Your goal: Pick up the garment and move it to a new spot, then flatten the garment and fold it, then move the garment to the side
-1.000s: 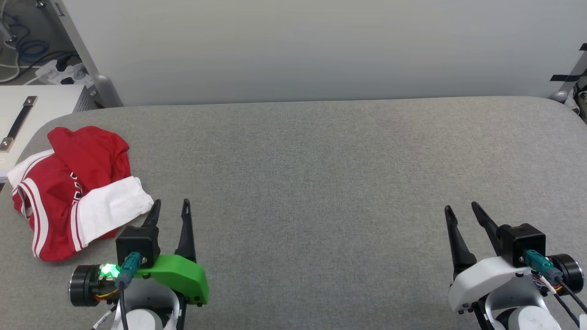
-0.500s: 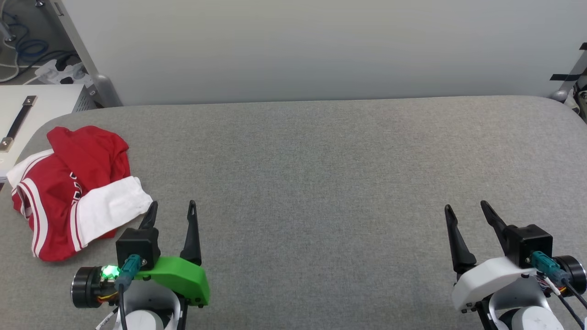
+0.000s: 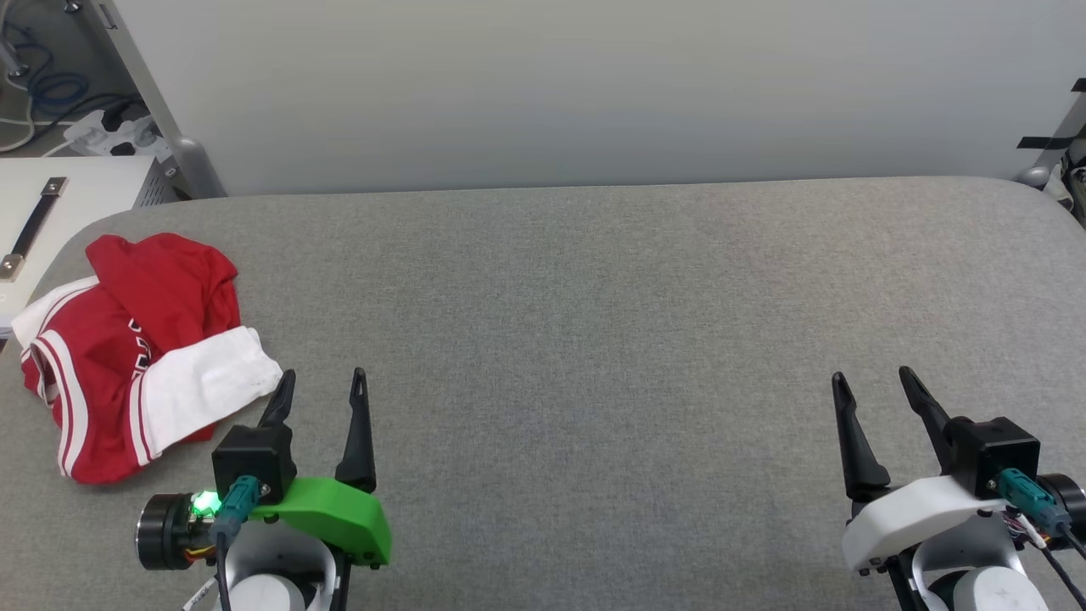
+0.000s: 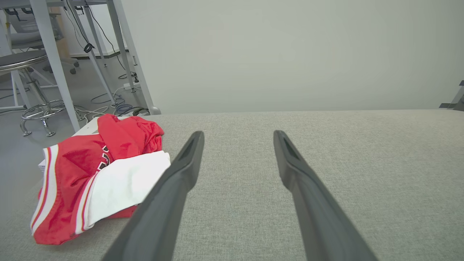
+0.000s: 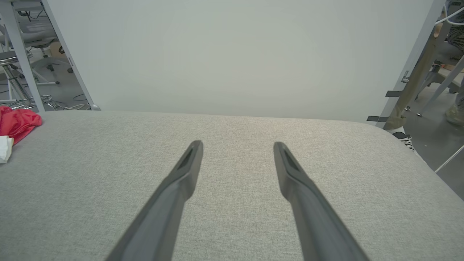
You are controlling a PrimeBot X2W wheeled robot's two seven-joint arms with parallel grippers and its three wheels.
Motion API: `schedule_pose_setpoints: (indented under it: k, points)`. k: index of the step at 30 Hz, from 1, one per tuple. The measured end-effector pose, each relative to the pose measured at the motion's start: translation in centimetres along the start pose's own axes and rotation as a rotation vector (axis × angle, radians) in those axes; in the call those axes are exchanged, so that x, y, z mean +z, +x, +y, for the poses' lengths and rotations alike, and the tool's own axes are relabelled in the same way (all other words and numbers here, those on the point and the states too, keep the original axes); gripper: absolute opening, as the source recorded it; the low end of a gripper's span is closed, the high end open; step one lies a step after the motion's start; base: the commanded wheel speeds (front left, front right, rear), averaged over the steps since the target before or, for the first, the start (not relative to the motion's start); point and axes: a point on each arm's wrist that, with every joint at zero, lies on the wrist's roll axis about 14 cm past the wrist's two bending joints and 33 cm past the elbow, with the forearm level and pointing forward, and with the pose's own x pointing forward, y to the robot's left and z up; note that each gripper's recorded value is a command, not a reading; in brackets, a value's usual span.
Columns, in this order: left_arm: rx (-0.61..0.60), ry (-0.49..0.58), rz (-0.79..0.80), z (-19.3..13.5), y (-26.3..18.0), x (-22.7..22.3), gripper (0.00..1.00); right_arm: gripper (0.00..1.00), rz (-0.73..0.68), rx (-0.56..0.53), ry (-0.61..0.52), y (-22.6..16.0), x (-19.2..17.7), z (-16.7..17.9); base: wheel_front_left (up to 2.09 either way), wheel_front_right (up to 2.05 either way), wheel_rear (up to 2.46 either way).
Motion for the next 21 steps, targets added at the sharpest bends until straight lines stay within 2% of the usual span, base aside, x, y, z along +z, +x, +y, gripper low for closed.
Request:
schedule_pose_setpoints:
  k: [21]
  points:
    - [-0.024,-0.029,-0.077,-0.5,0.0,1.7,1.0,1.0,-0.101,0.0,0.026,0.2,2.4,0.0,0.0,0.0,0.0]
